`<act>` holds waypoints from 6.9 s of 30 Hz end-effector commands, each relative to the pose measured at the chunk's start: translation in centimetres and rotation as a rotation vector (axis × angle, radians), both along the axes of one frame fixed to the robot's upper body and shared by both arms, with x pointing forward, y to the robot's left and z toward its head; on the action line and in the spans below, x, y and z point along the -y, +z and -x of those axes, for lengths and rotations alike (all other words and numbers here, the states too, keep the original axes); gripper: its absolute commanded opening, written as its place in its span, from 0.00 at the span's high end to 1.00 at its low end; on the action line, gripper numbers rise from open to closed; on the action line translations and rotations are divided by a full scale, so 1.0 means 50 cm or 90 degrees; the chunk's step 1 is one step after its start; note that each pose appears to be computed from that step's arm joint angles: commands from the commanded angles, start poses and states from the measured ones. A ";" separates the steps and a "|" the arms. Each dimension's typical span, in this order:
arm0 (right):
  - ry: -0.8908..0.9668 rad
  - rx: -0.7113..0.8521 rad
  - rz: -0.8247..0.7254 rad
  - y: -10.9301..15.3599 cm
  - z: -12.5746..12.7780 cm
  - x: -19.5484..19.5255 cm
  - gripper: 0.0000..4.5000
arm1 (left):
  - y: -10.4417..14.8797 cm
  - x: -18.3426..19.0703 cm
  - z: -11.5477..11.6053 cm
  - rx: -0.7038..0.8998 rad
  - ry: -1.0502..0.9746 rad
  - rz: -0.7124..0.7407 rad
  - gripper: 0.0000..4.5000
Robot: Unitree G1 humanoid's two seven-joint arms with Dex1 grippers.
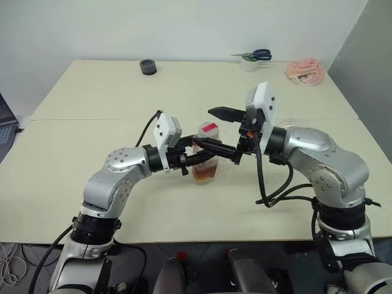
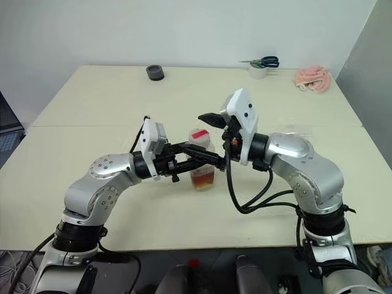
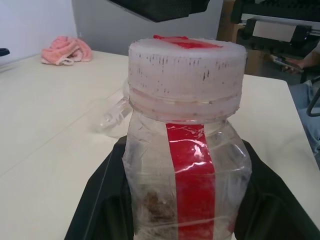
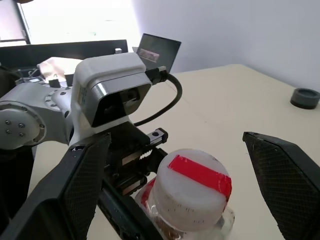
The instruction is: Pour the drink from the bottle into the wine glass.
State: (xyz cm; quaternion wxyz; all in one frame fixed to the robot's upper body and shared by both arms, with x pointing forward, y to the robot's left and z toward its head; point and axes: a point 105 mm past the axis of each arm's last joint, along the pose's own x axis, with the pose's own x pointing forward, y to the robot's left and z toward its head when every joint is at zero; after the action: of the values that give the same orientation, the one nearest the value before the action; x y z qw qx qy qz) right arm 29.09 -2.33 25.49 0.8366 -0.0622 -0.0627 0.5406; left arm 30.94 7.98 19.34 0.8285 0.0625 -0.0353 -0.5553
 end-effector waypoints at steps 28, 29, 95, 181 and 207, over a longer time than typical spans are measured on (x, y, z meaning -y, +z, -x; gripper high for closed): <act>-0.134 0.006 -0.010 0.008 -0.078 0.047 0.00 | 0.038 -0.004 0.005 0.059 0.000 0.007 0.58; -0.137 0.007 -0.009 0.008 -0.080 0.052 0.00 | 0.038 -0.004 0.005 0.059 0.000 0.007 0.58; 0.322 0.035 0.095 -0.015 -0.055 0.013 0.60 | 0.043 0.007 -0.005 0.068 -0.009 0.005 0.58; -0.014 0.021 -0.002 0.038 -0.003 0.051 0.00 | 0.045 0.017 -0.015 0.087 -0.009 0.030 0.58; -0.043 -0.013 0.008 0.009 -0.029 0.009 0.60 | 0.042 0.009 -0.012 0.088 0.006 0.024 0.59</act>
State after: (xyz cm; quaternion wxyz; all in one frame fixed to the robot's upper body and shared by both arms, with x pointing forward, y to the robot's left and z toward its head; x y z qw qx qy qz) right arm 30.68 -2.71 25.23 0.8555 -0.0552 -0.0329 0.5138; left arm 32.15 7.52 19.65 0.8331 0.0717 -0.0658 -0.5444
